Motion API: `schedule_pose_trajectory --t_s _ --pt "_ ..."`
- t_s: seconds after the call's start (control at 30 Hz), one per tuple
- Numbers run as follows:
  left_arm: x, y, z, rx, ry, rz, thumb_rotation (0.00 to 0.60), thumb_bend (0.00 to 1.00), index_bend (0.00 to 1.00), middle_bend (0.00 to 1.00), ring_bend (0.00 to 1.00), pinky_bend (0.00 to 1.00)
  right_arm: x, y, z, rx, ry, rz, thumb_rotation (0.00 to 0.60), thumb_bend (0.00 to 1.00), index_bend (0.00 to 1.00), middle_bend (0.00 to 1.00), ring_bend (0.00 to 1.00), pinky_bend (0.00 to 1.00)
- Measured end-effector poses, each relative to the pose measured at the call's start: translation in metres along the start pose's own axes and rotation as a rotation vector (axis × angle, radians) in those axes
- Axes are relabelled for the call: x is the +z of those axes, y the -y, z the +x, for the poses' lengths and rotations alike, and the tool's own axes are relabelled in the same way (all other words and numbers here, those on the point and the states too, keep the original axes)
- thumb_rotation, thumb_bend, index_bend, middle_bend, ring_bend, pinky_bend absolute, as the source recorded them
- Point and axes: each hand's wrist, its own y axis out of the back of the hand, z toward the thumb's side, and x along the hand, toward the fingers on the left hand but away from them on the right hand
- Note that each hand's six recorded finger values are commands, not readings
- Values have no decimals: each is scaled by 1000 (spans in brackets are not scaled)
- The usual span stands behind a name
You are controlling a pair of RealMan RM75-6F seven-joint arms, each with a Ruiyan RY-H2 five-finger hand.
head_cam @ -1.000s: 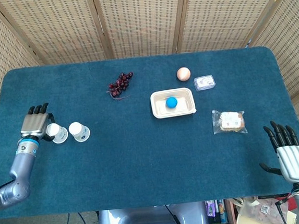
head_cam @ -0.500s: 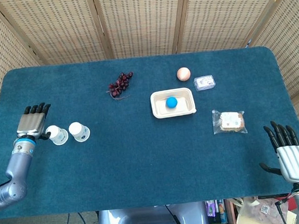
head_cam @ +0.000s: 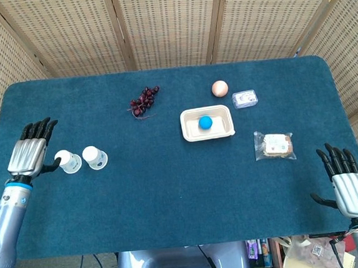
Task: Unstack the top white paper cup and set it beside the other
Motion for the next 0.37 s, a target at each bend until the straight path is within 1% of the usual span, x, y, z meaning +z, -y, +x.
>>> schedule_pose_trajectory --t_s 0.1,0.17,0.23,0.37 --pt "-1 4 -30 79 38 -21 600 348 0 0 0 0 3 1 -1 -11 -12 0 600 35 0 0 0 0" --pt "-2 12 -53 123 54 -48 600 348 0 0 0 0 4 2 -1 -13 -15 4 600 35 0 0 0 0" --pt "-4 24 -75 144 53 -70 600 348 0 0 0 0 5 3 -2 -11 -18 6 600 36 0 0 0 0" --pt "-4 51 -104 150 35 -87 600 348 0 0 0 0 5 3 -2 -11 -17 10 600 35 0 0 0 0"
